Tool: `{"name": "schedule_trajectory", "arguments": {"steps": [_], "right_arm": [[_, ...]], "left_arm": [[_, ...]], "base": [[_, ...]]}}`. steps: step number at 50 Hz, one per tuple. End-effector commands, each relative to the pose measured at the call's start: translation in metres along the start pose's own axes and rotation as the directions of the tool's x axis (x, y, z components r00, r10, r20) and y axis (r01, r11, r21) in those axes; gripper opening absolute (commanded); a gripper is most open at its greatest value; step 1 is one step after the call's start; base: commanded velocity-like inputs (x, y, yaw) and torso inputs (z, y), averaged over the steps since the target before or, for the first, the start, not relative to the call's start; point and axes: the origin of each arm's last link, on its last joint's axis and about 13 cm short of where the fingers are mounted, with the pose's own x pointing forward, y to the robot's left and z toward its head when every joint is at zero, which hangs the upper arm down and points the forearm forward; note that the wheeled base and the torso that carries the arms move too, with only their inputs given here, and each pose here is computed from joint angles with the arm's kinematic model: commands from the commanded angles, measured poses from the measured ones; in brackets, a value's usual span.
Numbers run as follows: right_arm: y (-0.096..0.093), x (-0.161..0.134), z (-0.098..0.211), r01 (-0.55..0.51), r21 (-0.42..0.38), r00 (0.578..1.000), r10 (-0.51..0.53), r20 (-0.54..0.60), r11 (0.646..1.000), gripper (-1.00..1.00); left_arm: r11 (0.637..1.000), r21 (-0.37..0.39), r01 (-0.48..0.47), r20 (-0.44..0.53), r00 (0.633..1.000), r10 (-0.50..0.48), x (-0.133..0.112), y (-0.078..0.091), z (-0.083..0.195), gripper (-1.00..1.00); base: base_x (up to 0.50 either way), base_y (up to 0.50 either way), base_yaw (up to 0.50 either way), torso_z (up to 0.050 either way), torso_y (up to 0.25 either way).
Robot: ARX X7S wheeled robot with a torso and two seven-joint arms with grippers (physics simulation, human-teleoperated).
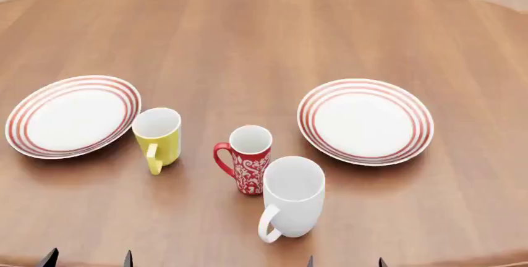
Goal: Put the red mug on the left plate.
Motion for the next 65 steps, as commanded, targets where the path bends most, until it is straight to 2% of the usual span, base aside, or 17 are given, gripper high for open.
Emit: {"name": "schedule_trajectory", "arguments": {"steps": [1,9,16,43,65], "right_arm": [[0.0004,0.0009,0.0010,-0.002,0.010,1.000,0.002,0.006,1.000,1.00],[0.0006,-0.0015,0.0039,-0.005,0.042,1.000,0.004,0.028,0.999,1.00],[0.0020,0.0018,0.0026,-0.019,0.011,0.999,0.019,0.035,1.000,1.00],[0.0030,-0.0014,0.0032,-0.040,-0.010,0.998,0.040,0.044,0.999,1.00],[0.0039,-0.0019,0.0029,-0.057,-0.018,0.997,0.057,0.055,0.998,1.00]], "left_arm": [[1.000,0.003,0.004,0.003,1.000,-0.004,0.0001,-0.0002,0.0002,1.00],[1.000,0.021,0.014,0.026,1.000,-0.015,-0.0030,-0.0022,0.0021,1.00],[1.000,0.020,0.011,0.026,1.000,-0.012,0.0016,-0.0015,0.0019,1.00],[0.999,0.036,0.031,0.024,0.999,-0.032,-0.0014,-0.0037,0.0017,1.00],[0.998,0.050,0.040,0.018,0.999,-0.041,-0.0011,-0.0047,0.0001,1.00]], "base": [[0.00,0.00,0.00,0.000,0.000],[0.00,0.00,0.00,0.000,0.000],[0.00,0.04,0.00,0.000,0.000],[0.02,0.24,0.00,0.000,0.000],[0.22,0.30,0.00,0.000,0.000]]}}
